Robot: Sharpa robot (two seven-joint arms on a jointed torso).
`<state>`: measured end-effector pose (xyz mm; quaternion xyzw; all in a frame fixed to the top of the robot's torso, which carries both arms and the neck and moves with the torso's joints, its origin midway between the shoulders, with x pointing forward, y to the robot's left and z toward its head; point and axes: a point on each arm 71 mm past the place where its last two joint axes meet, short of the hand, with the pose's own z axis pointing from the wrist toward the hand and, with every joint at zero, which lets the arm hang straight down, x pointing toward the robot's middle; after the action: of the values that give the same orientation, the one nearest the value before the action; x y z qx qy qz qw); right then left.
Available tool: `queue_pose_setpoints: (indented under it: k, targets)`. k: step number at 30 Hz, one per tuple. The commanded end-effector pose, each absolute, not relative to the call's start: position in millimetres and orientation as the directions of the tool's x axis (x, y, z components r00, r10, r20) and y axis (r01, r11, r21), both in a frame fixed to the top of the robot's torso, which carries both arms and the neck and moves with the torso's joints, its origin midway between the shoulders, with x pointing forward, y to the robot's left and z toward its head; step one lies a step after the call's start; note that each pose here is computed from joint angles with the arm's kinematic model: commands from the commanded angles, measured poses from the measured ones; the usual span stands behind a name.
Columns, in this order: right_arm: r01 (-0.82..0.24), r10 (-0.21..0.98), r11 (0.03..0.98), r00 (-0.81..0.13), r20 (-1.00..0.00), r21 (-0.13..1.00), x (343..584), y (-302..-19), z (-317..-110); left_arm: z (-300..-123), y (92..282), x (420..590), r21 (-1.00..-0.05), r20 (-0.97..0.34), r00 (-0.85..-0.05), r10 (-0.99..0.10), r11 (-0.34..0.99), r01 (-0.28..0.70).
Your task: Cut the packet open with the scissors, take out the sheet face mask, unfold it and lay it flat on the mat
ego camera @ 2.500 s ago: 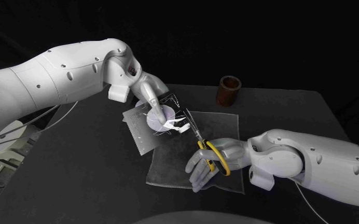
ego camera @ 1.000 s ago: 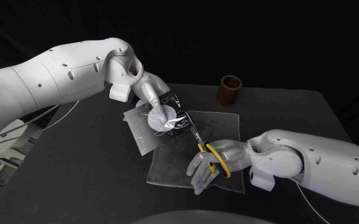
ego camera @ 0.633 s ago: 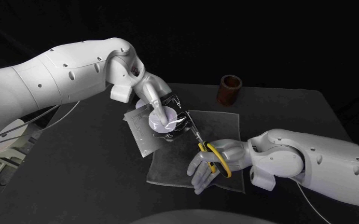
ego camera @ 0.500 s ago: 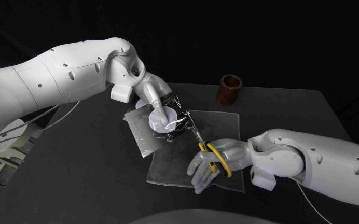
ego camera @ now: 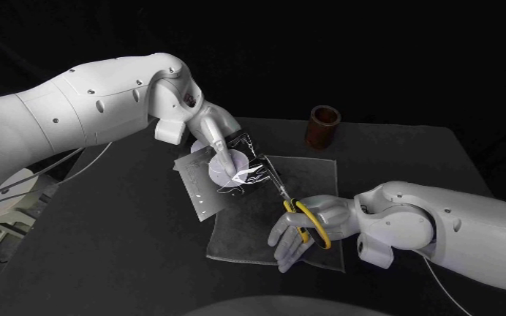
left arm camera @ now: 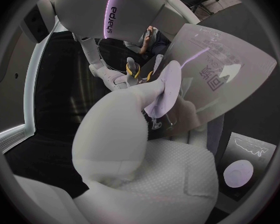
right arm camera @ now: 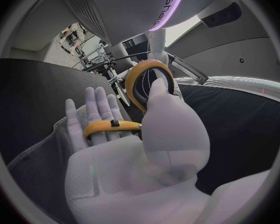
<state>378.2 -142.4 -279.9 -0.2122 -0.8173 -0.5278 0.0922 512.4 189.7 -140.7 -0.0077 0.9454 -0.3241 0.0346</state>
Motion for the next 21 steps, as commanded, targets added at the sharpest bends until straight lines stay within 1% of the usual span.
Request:
queue_pose_setpoints:
  k: [1,21]
  targets:
    - [0.442,0.236,0.341,-0.894,0.38,0.83,377.6,-141.2,-278.1,-140.2,189.4,500.0,-0.615,0.018,-0.988,0.153,0.781,0.11]
    - [0.438,0.228,0.344,-0.897,0.378,0.831,379.7,-137.3,-277.6,-140.4,182.7,496.9,-0.61,0.022,-0.983,0.183,0.781,0.131]
